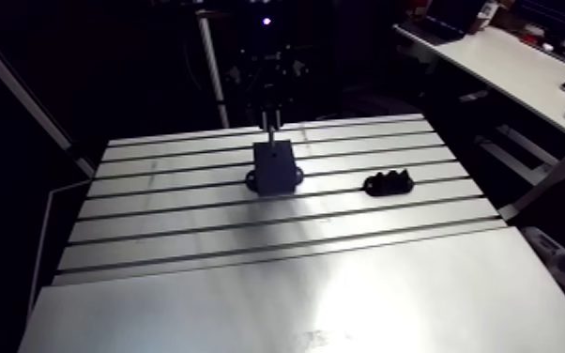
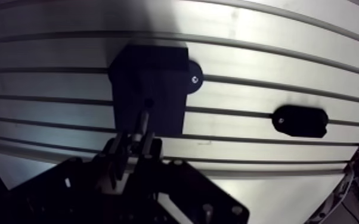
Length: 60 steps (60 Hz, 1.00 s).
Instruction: Pick up the M10 bolt and insert it into the hole until fully seated.
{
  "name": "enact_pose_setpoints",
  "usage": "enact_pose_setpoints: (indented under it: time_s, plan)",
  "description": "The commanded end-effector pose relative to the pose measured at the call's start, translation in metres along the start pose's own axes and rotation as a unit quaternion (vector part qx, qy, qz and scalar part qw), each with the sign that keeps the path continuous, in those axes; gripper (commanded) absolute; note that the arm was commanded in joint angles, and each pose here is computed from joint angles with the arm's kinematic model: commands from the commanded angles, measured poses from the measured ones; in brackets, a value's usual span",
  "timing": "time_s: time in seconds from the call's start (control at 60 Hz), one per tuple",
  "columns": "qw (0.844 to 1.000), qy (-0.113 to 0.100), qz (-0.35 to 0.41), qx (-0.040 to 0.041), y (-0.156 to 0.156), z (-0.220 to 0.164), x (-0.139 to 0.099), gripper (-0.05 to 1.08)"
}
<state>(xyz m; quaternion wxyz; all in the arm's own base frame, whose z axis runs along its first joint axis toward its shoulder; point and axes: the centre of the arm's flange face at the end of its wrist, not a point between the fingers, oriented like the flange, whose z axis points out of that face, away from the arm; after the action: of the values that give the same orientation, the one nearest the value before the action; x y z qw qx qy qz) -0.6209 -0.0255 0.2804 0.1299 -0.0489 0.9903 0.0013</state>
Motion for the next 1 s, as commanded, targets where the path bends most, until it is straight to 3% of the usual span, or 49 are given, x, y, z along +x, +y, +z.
enact_pose_setpoints:
  time_s: [0.017,1.0]
  plan:
    - [1.000,0.000,0.000,0.0000,0.000,0.003,0.002,1.08]
    - [1.000,-0.009,0.001,0.0027,0.003,0.016,0.007,1.08]
